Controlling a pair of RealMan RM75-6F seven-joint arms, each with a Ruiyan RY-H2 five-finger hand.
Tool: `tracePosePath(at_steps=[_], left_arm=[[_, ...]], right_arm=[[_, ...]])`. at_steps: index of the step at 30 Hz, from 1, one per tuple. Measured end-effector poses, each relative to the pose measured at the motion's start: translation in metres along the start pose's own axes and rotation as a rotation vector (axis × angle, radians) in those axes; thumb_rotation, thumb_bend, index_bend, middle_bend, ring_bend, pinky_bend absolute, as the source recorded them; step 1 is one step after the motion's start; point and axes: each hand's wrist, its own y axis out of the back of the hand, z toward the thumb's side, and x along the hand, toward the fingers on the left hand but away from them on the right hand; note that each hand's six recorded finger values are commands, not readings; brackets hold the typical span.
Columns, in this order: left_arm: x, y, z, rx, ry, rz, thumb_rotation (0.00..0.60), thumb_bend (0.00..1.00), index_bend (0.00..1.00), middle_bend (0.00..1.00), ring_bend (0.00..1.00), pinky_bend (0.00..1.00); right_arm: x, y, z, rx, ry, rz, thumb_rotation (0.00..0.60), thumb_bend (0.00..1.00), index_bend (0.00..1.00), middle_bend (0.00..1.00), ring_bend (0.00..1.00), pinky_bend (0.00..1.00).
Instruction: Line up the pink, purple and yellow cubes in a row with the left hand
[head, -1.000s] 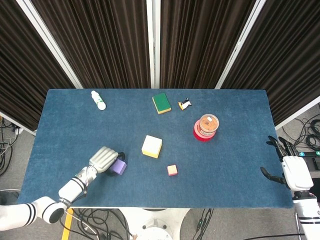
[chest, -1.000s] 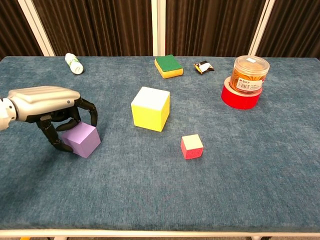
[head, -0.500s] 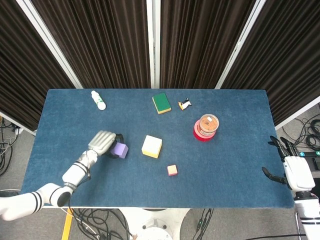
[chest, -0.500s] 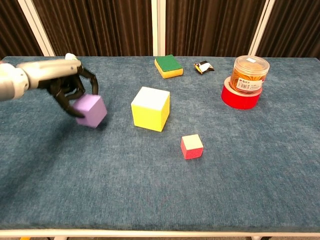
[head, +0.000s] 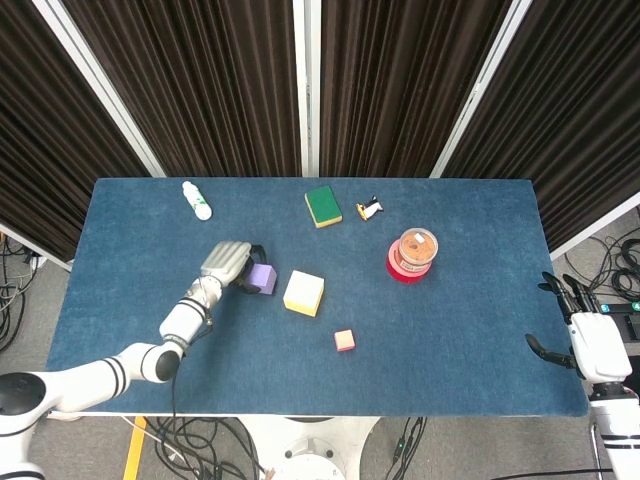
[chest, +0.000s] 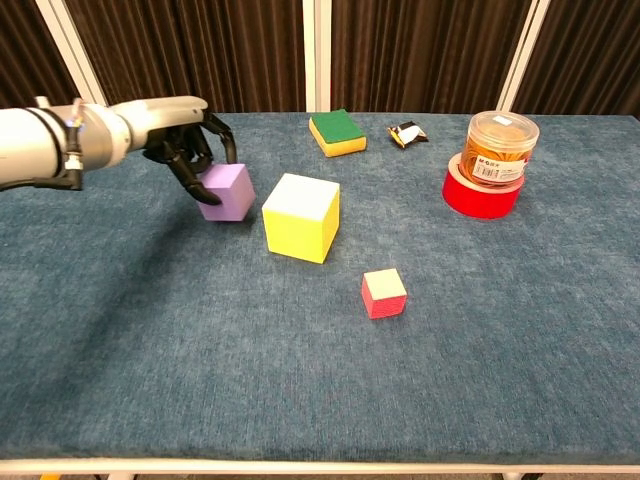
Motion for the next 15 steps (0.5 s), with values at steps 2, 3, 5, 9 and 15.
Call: tracePosePath(at_steps=[2, 3, 5, 9, 15], left_arm=[[0.002, -0.002, 0.003, -0.006, 0.004, -0.006, 0.600, 0.26, 0.55, 0.92, 0.96, 1.00], [0.003, -0.004, 0.005, -0.011, 0.006, -0.010, 0.600, 0.26, 0.55, 0.92, 0.96, 1.00], [0.004, -0.007, 0.009, -0.016, 0.005, -0.018, 0.600, 0.26, 0.55, 0.92, 0.96, 1.00], [0.003, -0.013, 0.021, -0.025, -0.005, -0.038, 0.600, 0.26, 0.55, 0.92, 0.96, 1.00], [0.003, -0.019, 0.031, -0.049, -0.005, -0.059, 0.600, 0.26, 0.55, 0.92, 0.96, 1.00]], right_arm=[[0.000, 0.001, 0.000, 0.001, -0.002, -0.001, 0.600, 0.17, 0.04, 0.20, 0.00, 0.08], [0.000, 0.001, -0.001, 0.002, -0.004, -0.001, 0.600, 0.17, 0.04, 0.20, 0.00, 0.08], [0.001, 0.001, -0.001, 0.003, -0.006, 0.000, 0.600, 0.17, 0.04, 0.20, 0.00, 0.08], [0.002, 0.002, -0.002, 0.003, -0.010, -0.002, 0.600, 0.17, 0.04, 0.20, 0.00, 0.08], [0.003, 0.002, -0.004, 0.002, -0.015, -0.006, 0.600, 0.17, 0.04, 0.20, 0.00, 0.08]])
